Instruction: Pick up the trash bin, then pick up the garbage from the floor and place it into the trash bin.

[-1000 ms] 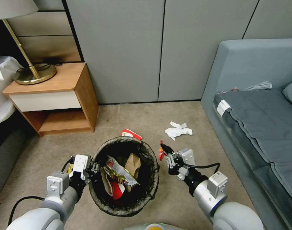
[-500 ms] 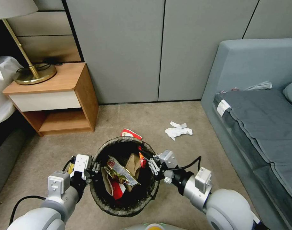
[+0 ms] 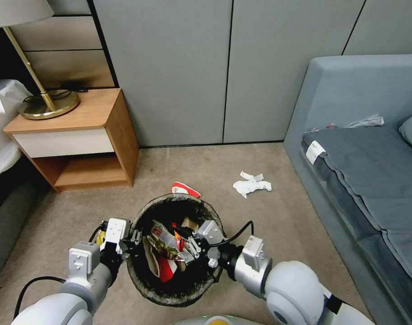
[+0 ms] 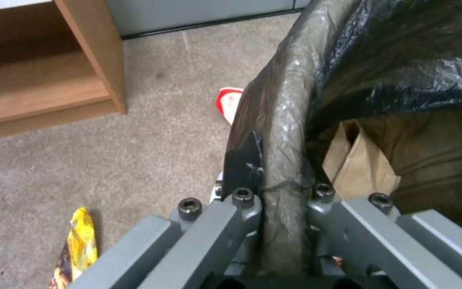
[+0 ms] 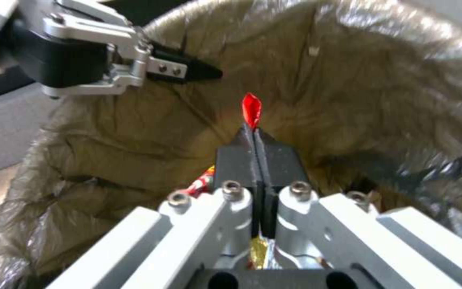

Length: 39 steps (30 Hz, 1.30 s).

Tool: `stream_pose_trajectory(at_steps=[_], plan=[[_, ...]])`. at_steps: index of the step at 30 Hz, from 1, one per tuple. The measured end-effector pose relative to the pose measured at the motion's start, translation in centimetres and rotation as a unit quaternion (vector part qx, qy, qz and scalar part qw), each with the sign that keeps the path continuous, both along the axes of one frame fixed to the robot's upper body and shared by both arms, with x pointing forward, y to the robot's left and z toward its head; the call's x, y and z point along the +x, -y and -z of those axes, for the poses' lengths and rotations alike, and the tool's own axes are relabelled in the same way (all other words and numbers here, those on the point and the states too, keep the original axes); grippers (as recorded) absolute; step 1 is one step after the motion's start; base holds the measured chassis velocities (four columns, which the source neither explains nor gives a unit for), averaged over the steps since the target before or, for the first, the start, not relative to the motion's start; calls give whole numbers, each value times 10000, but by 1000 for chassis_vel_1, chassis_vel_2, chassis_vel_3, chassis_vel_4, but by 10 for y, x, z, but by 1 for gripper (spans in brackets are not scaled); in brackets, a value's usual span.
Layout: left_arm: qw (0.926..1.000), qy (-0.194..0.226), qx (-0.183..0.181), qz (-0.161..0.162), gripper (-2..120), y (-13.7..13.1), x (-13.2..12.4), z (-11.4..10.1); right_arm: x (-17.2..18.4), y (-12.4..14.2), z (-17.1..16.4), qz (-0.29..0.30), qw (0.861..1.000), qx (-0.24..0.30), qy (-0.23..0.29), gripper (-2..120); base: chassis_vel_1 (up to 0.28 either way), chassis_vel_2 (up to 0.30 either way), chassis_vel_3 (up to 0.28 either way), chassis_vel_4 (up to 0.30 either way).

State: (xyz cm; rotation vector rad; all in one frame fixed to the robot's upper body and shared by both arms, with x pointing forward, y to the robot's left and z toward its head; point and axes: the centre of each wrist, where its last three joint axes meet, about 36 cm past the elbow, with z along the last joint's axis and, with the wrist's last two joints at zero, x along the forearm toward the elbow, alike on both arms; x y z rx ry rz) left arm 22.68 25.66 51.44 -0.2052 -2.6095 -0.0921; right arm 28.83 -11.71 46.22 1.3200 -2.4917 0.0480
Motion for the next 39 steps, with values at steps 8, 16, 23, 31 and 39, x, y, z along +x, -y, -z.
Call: stream_pose_trajectory(at_steps=[8,16,23,31,39], plan=[[10000,15,-5,-9,1,1,0,0,-2,-15,2,270,9994,-65,-188,30,0,0,0,0],[10000,11,-6,-17,1,1,0,0,-6,-19,-1,398,9989,-21,-231,62,0,0,0,0],[10000,18,-13,-17,1,1,0,0,-9,-16,-6,423,9989,11,-208,84,0,0,0,0],[10000,37,-32,-28,1,1,1,0,-7,15,-23,999,9924,555,457,100,0,0,0,0],[10000,24,-36,-49,1,0,0,0,-11,45,-42,2016,9645,1132,1277,100,0,0,0,0]])
